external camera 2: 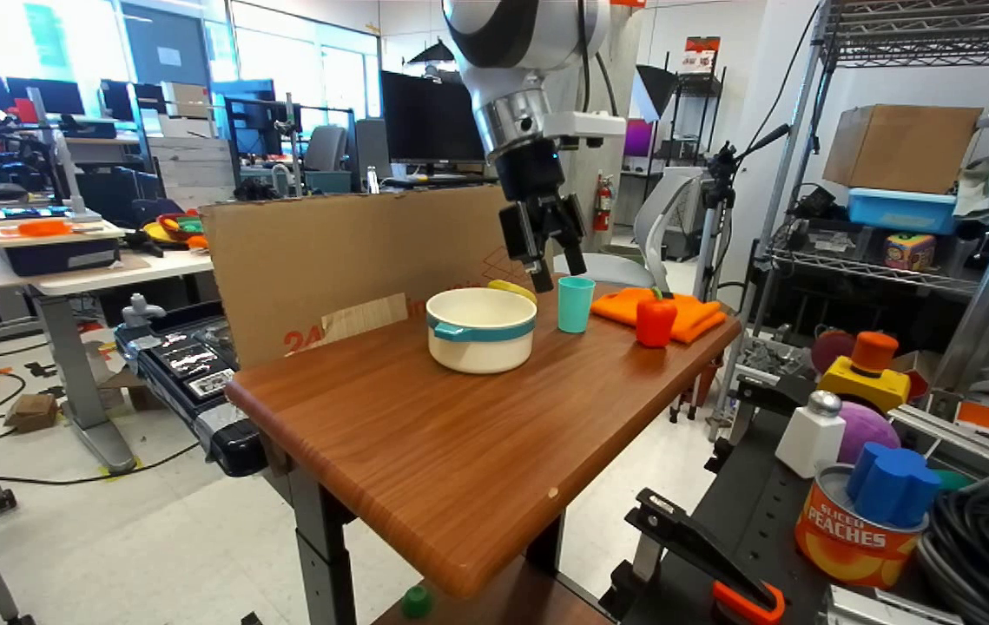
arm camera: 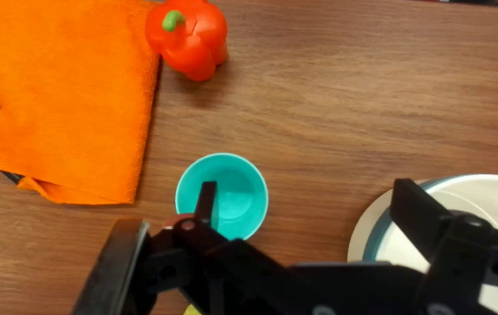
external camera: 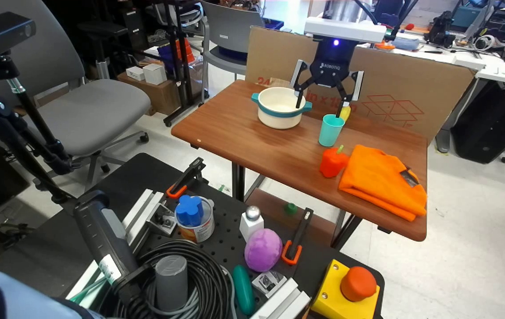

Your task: Put the blue cup inside the white pot

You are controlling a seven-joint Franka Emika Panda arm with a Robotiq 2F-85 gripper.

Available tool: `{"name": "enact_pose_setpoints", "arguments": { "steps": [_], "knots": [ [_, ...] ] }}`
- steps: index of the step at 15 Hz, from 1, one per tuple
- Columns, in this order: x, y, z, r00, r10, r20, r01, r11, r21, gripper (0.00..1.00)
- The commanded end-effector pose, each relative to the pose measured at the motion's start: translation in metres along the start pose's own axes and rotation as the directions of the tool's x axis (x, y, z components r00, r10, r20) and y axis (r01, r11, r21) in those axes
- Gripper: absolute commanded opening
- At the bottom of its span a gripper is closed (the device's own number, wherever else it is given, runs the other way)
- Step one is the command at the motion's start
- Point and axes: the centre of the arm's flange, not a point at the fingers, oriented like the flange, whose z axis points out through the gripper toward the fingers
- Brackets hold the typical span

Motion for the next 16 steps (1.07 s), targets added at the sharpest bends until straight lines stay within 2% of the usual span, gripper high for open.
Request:
{"name": "enact_pose_setpoints", "arguments": {
  "steps": [1, 3, 4, 5, 14, 15, 16],
  "knots": [
    [0.013, -0.002, 0.000, 1.000, -0.018, 0.023, 0.018, 1.000, -0.005, 1.00],
    [0.017, -0.003, 0.004, 0.999, -0.020, 0.031, 0.020, 1.000, -0.005, 1.00],
    [0.018, -0.004, 0.006, 0.999, -0.021, 0.034, 0.021, 1.000, -0.005, 0.75],
    [0.019, -0.004, 0.007, 0.999, -0.023, 0.036, 0.023, 1.000, -0.007, 0.74],
    [0.011, 0.007, -0.001, 0.999, -0.007, 0.033, 0.007, 1.000, 0.006, 0.05],
    [0.007, 0.009, -0.004, 1.000, -0.007, 0.026, 0.007, 1.000, 0.010, 0.00],
    [0.004, 0.011, -0.007, 1.000, -0.004, 0.017, 0.004, 1.000, 0.014, 0.00]
  ]
}}
